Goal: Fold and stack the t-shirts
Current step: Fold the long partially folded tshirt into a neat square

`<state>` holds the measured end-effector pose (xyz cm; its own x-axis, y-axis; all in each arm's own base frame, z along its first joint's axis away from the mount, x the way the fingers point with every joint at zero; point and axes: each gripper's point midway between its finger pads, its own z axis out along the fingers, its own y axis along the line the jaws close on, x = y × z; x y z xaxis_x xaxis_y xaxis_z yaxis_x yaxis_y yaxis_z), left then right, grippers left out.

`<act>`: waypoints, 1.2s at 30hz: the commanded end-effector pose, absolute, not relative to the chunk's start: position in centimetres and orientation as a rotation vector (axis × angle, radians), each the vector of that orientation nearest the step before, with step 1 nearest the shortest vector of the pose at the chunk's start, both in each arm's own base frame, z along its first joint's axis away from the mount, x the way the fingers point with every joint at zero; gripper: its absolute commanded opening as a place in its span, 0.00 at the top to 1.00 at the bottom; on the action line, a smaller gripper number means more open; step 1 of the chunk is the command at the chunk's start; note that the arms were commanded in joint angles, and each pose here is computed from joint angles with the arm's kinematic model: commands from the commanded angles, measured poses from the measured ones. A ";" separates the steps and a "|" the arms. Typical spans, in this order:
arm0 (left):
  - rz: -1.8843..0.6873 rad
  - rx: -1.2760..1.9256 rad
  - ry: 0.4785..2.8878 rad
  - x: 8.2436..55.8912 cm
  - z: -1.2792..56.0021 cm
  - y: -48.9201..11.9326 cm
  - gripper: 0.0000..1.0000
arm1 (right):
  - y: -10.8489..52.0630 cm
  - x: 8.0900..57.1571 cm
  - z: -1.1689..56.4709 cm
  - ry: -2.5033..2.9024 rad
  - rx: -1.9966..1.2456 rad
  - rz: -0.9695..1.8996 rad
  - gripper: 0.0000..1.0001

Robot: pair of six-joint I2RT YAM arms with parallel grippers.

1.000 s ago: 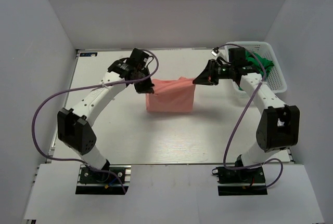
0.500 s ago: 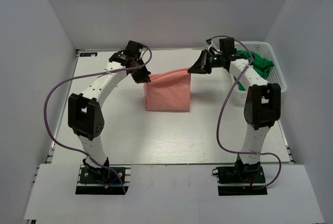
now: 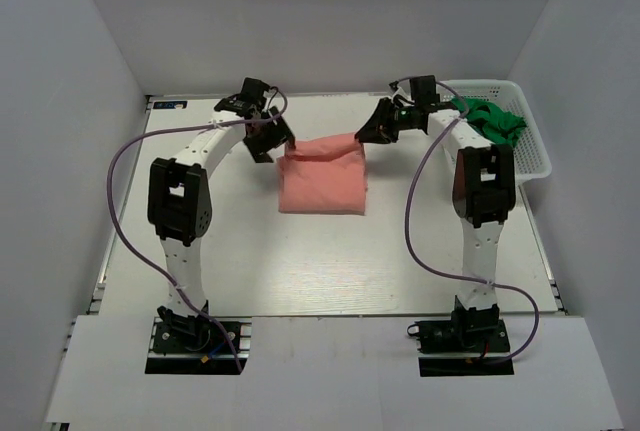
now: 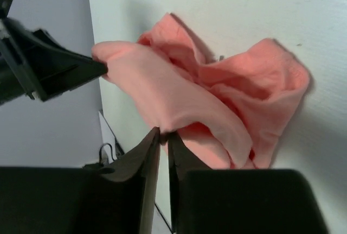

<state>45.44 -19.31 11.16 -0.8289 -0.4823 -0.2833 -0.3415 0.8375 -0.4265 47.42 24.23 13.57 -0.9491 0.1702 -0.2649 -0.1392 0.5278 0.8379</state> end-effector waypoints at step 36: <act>-0.757 -0.354 2.733 43.6 2.8 -22.3 0.00 | 26.8 43.4 5.1 2.435 -0.008 1.317 0.10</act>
<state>44.46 -23.50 5.00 -0.9246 -0.3114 -0.2195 -0.1236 0.7901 -0.6005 42.47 27.09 6.03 -0.9504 0.1671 -0.2623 -0.1396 0.5242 0.8401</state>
